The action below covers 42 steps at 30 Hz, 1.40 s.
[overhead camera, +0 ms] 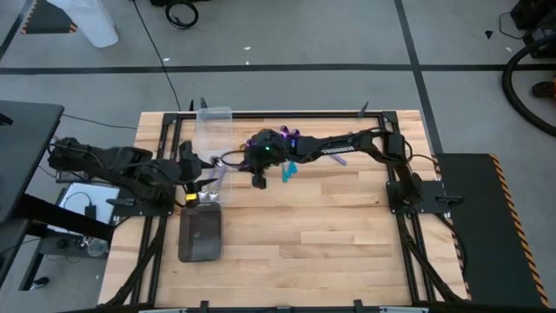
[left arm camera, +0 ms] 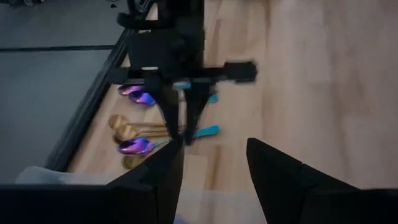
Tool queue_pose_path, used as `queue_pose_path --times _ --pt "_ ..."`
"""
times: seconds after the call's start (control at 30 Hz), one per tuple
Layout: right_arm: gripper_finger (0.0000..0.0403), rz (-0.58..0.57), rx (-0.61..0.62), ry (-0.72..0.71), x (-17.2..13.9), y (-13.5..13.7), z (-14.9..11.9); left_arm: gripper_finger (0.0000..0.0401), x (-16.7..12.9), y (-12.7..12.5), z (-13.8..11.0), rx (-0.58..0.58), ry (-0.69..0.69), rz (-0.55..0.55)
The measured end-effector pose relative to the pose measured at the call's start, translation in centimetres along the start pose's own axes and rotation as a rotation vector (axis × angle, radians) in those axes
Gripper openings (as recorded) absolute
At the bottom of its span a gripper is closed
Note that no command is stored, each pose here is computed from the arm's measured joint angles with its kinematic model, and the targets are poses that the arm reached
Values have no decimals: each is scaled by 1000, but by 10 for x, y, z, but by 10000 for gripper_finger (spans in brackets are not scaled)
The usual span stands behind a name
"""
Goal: Sort silverware by color (type)
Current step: Put the blue spoon into the bottom transparent bin
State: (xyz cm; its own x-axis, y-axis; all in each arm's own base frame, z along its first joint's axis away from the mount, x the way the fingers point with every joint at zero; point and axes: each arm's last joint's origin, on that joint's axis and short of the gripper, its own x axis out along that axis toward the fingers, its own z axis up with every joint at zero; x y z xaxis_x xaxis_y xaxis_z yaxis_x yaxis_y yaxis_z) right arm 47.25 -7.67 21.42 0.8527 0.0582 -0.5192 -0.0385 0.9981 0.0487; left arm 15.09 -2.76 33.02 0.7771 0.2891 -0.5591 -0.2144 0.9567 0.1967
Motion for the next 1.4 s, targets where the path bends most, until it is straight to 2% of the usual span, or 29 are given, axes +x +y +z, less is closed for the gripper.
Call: queue_pose_path --times 0.3,0.47,0.6,0.73,0.87,1.0,1.23,1.4 --pt "77 100 232 16 -1 -1 16 183 52 -24 -3 247 207 147" --pt "77 192 273 -2 -7 -9 19 187 71 -34 -7 402 282 256" --pt "77 220 289 1 -9 -14 19 205 83 -41 -11 528 334 282" --pt "77 273 310 -12 -10 -16 20 218 93 -44 -13 601 371 321" --pt "77 275 310 -14 -10 -16 21 215 98 -46 -14 641 385 338" --pt "77 279 312 -13 -10 -15 21 189 98 -46 -14 653 387 339" --pt "77 298 312 -7 -8 -7 21 127 99 -44 -14 742 409 326" --pt "77 315 305 -5 -8 -3 21 71 98 -45 -14 731 409 321"
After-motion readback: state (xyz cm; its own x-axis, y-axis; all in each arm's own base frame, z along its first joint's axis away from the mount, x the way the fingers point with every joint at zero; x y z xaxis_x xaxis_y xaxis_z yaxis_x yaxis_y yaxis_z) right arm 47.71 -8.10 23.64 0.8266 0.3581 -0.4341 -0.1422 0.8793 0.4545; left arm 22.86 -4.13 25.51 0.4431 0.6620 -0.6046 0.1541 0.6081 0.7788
